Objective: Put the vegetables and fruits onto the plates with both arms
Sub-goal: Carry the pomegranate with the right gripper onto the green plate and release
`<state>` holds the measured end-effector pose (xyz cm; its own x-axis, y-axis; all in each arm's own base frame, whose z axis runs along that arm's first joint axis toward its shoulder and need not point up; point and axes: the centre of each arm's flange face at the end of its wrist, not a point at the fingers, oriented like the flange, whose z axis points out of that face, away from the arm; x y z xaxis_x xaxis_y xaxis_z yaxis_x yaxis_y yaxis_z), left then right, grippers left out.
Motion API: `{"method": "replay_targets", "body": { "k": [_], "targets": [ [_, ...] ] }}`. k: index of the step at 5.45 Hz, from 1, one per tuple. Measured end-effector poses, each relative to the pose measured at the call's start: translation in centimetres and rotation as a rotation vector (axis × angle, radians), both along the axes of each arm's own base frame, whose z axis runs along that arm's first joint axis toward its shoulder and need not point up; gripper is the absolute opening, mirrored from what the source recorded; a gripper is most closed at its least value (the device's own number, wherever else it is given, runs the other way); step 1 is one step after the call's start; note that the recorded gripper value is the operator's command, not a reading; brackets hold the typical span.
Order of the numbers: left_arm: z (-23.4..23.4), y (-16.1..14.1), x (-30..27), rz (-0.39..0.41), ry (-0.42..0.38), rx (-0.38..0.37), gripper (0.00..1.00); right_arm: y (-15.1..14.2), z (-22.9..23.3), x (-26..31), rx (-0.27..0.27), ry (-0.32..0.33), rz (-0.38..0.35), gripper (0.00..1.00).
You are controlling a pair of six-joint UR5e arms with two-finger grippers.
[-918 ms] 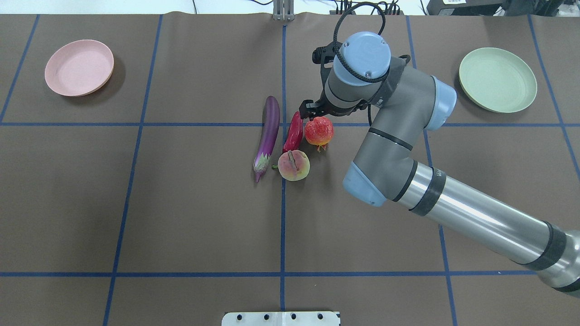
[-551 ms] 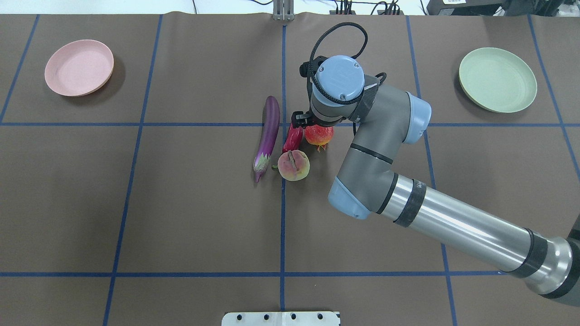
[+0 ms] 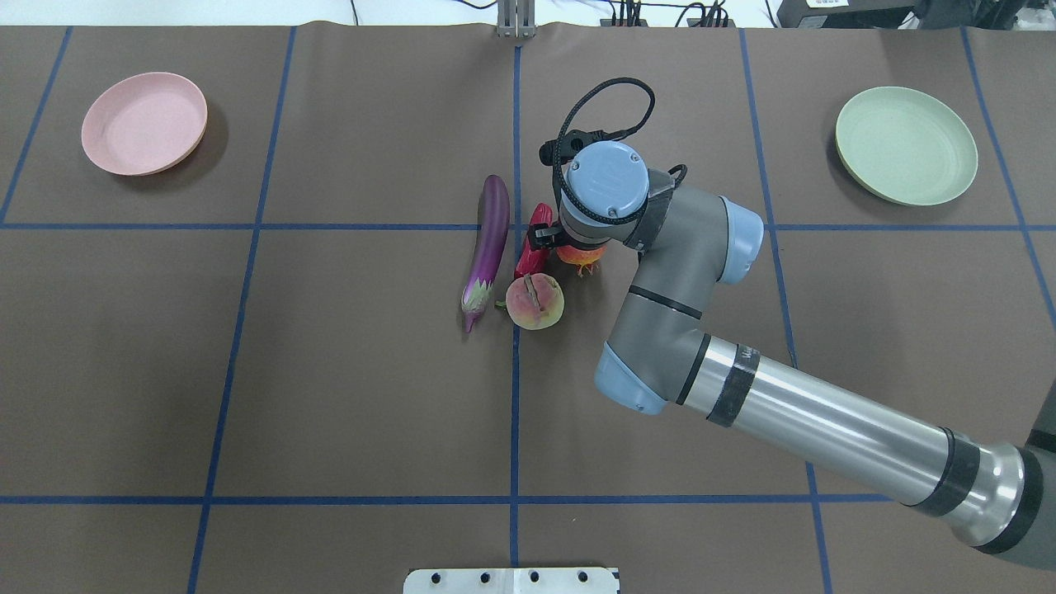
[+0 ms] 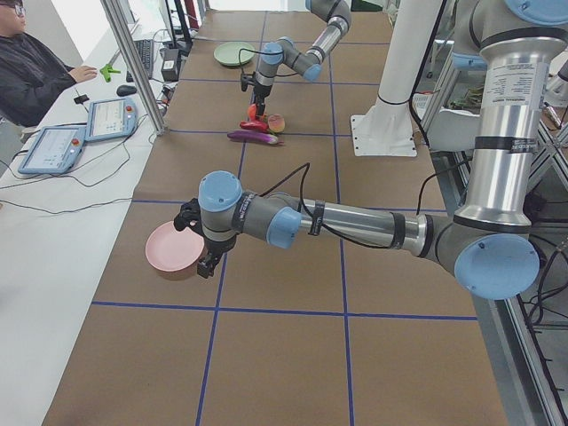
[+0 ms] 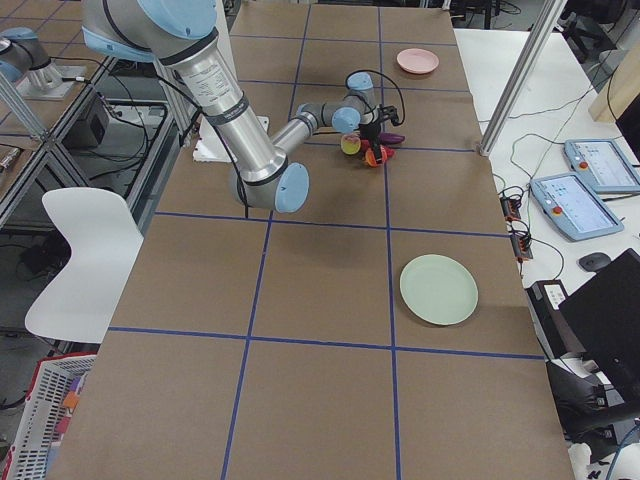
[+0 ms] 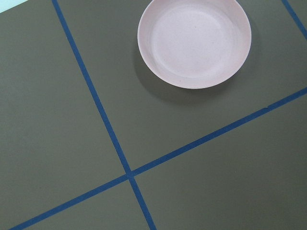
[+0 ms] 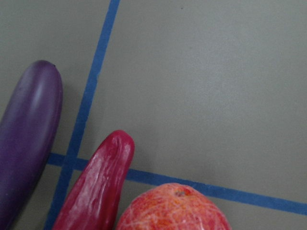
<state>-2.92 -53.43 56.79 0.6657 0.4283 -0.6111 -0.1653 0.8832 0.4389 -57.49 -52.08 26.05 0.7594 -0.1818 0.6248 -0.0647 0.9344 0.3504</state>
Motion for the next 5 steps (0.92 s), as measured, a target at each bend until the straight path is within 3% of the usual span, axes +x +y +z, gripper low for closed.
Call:
{"method": "replay_targets", "body": {
  "k": [1,3,5],
  "targets": [
    [0.0,0.0,0.0,0.000,0.000,0.000,1.00,0.1,0.4,-0.3,0.000,0.001,-0.003,0.01],
    [-0.1,-0.1,0.0,0.000,0.000,0.001,1.00,-0.7,-0.4,1.3,0.007,-0.021,0.001,0.00],
    [-0.4,-0.3,0.0,-0.002,0.001,0.006,1.00,-6.1,1.6,9.3,0.016,-0.029,-0.049,0.00]
  ]
}}
